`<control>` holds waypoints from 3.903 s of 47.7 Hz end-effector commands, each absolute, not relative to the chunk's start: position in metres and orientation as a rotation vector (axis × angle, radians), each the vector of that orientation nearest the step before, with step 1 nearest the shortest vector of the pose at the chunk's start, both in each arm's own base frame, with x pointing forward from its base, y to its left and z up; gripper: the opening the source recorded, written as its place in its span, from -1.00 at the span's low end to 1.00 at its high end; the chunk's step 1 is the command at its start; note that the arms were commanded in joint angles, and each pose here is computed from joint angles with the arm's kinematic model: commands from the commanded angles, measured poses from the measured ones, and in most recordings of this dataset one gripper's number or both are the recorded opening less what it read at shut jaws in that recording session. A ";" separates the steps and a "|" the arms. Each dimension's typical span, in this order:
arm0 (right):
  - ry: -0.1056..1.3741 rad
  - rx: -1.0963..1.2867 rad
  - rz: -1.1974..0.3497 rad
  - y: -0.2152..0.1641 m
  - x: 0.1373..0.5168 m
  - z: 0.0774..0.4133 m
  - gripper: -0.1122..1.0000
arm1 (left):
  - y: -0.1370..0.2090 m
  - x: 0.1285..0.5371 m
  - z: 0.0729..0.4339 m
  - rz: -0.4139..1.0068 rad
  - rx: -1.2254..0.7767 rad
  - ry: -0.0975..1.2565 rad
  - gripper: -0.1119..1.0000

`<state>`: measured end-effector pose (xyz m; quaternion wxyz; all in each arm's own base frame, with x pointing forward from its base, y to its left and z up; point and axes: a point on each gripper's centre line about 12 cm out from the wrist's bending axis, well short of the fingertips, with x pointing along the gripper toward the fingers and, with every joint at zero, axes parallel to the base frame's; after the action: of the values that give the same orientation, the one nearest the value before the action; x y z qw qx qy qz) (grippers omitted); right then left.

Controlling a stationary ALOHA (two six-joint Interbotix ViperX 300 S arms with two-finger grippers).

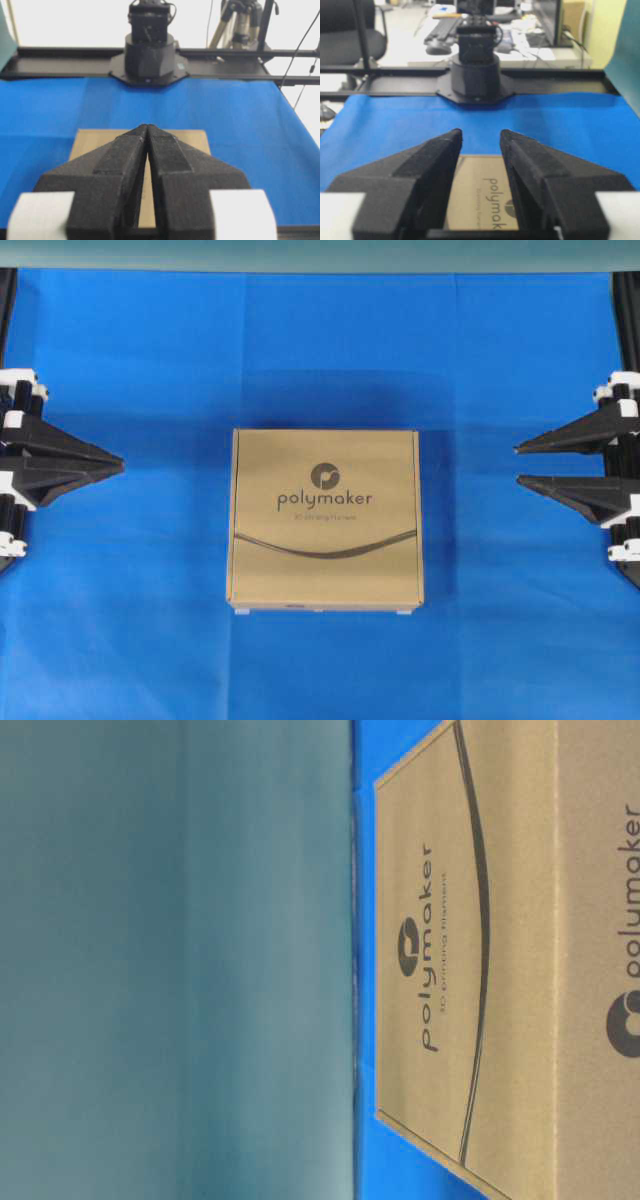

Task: Lift up the cardboard box by clamping it between your arms.
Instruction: 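Raise both grippers and swing them inward toward the box sides, then press both grippers flat against the left and right box sides, then squeeze the box between both grippers and lift it upward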

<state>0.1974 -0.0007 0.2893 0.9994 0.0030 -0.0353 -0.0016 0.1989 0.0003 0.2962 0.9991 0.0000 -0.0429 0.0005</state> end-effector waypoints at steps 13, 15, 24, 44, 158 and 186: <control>0.288 0.093 -0.052 -0.009 0.203 0.273 -0.83 | 0.002 0.230 0.285 0.008 -0.018 0.186 -0.80; 0.364 0.097 -0.059 -0.010 0.205 0.268 -0.83 | 0.002 0.234 0.282 0.011 -0.018 0.241 -0.80; 0.630 0.102 -0.061 -0.011 0.213 0.249 -0.82 | 0.003 0.245 0.264 0.018 -0.016 0.477 -0.80; 0.997 0.073 -0.066 -0.014 0.235 0.198 -0.73 | 0.010 0.262 0.220 0.037 -0.005 0.784 -0.80; 1.013 0.011 -0.044 -0.022 0.339 0.173 0.98 | 0.032 0.352 0.201 0.072 0.005 0.897 0.77; 0.964 0.029 -0.046 -0.020 0.324 0.311 0.98 | 0.032 0.333 0.352 0.085 0.007 0.821 0.77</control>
<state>0.3158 -0.0206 0.2694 0.8614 0.0010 0.5076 -0.0178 0.3292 0.0303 0.3078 0.8932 0.0070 0.4482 0.0362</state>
